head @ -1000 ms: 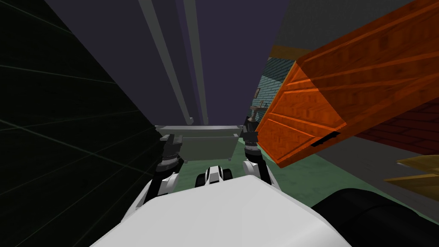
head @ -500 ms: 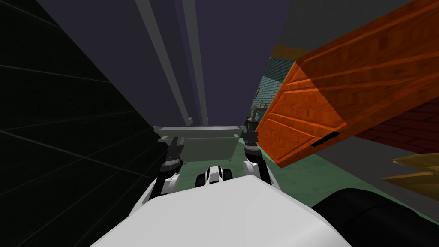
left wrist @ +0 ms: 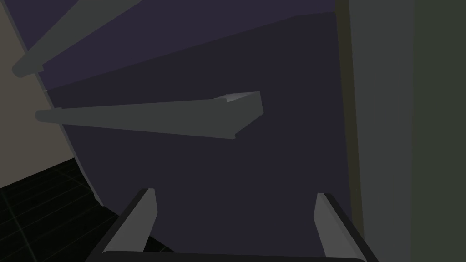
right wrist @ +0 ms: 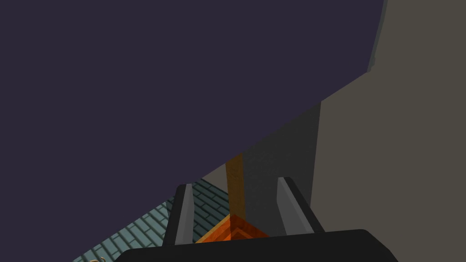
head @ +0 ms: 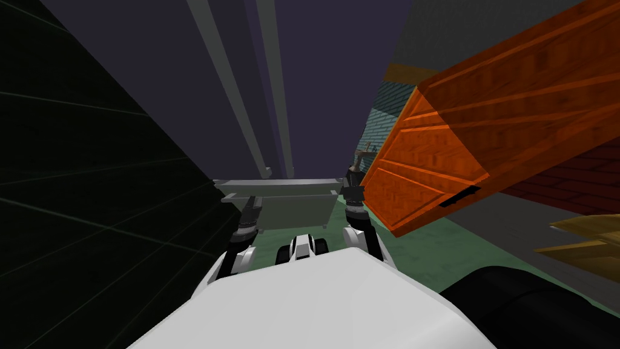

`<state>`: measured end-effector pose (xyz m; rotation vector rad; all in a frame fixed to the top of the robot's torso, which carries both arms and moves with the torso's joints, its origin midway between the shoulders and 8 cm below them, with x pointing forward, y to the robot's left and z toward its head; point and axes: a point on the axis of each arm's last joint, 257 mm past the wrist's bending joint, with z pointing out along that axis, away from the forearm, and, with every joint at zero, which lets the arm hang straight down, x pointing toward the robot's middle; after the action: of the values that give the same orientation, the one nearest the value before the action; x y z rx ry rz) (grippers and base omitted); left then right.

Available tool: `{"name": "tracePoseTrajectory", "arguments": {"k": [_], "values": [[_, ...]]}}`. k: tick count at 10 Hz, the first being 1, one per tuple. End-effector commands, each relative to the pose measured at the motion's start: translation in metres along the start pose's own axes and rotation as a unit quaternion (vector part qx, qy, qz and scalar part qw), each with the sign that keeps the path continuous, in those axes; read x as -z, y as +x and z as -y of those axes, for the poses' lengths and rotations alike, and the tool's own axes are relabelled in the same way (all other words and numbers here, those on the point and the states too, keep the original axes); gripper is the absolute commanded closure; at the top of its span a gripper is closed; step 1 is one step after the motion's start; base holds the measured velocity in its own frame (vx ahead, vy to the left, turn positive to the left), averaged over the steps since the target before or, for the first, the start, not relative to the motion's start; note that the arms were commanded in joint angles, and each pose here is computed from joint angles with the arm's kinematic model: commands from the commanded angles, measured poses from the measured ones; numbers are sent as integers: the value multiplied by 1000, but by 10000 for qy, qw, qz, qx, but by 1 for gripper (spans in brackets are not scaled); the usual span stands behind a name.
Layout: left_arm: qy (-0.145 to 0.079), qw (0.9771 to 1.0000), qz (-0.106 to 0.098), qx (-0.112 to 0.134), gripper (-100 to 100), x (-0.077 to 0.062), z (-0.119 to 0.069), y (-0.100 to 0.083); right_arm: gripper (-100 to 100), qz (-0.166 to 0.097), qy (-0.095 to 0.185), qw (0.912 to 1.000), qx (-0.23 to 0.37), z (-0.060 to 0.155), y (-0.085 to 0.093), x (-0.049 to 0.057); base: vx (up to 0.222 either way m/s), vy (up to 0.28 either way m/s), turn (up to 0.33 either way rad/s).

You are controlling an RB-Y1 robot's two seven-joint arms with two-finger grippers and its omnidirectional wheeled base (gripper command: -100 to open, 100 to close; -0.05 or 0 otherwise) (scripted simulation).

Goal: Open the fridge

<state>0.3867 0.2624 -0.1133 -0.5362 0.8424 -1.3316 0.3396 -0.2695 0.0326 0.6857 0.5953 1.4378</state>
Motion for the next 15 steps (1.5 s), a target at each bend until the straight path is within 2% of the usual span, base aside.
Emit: {"name": "tracePoseTrajectory", "arguments": {"k": [1,14,15], "values": [[-91,10000,-26,-2,-100,7,-14,2,0,0,0,10000,0,0,0,0,17,7,-10],[-507,9986,-84,77,-100,47,-78,24,0,0,0,10000,0,0,0,0,21,7,-15],[-487,9987,-75,100,-100,48,-80,27,0,0,0,10000,0,0,0,0,23,11,-15]]}}
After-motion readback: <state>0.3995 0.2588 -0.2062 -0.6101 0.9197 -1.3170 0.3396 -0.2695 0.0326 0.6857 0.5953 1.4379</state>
